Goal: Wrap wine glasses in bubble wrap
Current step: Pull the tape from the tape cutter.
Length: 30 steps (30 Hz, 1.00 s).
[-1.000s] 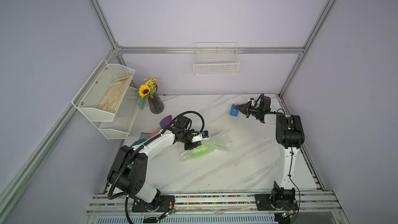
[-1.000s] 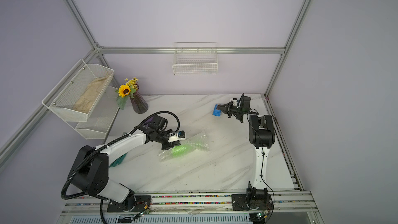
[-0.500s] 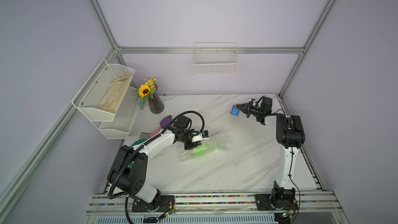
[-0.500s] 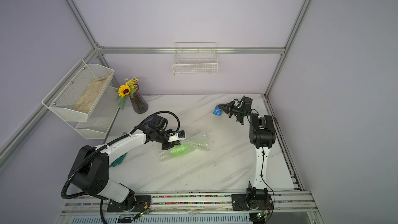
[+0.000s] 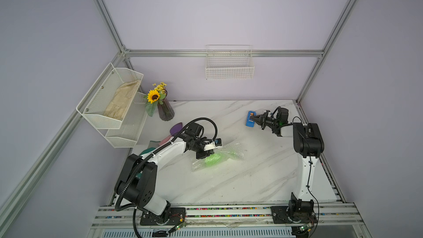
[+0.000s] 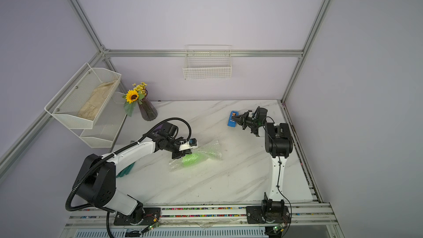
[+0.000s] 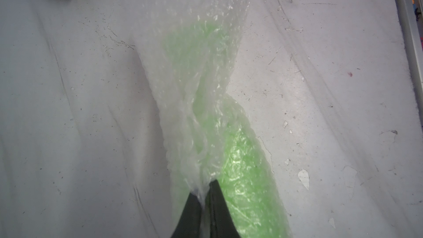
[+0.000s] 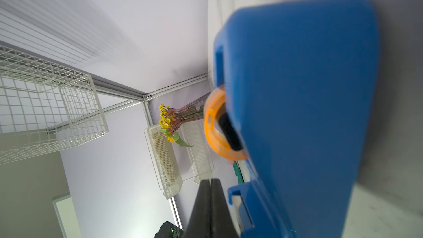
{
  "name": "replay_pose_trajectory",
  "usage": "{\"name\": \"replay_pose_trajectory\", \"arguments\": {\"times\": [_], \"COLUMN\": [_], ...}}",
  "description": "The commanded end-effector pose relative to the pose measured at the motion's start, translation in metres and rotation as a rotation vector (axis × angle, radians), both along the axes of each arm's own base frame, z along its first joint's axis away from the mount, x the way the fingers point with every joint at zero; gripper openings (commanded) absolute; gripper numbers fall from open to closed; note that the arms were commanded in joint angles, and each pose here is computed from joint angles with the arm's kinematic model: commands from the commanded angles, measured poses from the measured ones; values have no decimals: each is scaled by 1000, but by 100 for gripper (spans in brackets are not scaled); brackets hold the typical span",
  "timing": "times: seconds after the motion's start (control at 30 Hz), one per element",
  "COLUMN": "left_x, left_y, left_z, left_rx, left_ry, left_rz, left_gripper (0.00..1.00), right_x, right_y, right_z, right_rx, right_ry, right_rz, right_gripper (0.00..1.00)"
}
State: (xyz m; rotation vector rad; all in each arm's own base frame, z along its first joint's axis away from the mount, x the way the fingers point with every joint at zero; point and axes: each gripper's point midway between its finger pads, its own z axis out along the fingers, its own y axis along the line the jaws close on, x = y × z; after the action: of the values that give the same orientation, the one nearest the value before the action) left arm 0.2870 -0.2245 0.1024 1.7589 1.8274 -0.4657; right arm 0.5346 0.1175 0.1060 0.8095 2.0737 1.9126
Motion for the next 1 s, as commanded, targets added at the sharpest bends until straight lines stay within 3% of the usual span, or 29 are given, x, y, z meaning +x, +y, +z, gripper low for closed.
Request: {"name": "replay_pose_trajectory", "arguments": {"times": [0.0,0.1,0.2,0.27,0.37,0.47,0.53,0.7,0.97], "left_x": [-6,-6,-6,-6,-6,-5,-5,-6,-6], "left_y": [5,5,4,3,3,4,4,3,1], "left_z": [-10,-11,-10,-9,-10,-11,-10,-8,-7], "left_rx": [55,58,53,51,53,57,55,47,44], "left_ry": [47,48,46,49,50,53,51,50,52], "left_rz": [-5,-6,-10,-9,-8,-6,-8,-8,-8], "left_gripper": [10,10,10,10,10,10,10,10,10], "right_x": [-9,-25,-16,-4,-11,-27,-25,-23,-39], "right_y": [-1,-1,0,0,-3,-3,-2,-2,-1], "right_z": [27,-5,38,62,36,1,16,24,42], "right_rx": [-3,19,99,31,-88,-5,46,-62,-83], "right_ry": [-75,-23,-104,-144,-100,-29,-70,-86,-103], "right_rz": [2,-11,3,17,21,-2,-8,29,39], "right_gripper": [0,0,0,0,0,0,0,0,0]}}
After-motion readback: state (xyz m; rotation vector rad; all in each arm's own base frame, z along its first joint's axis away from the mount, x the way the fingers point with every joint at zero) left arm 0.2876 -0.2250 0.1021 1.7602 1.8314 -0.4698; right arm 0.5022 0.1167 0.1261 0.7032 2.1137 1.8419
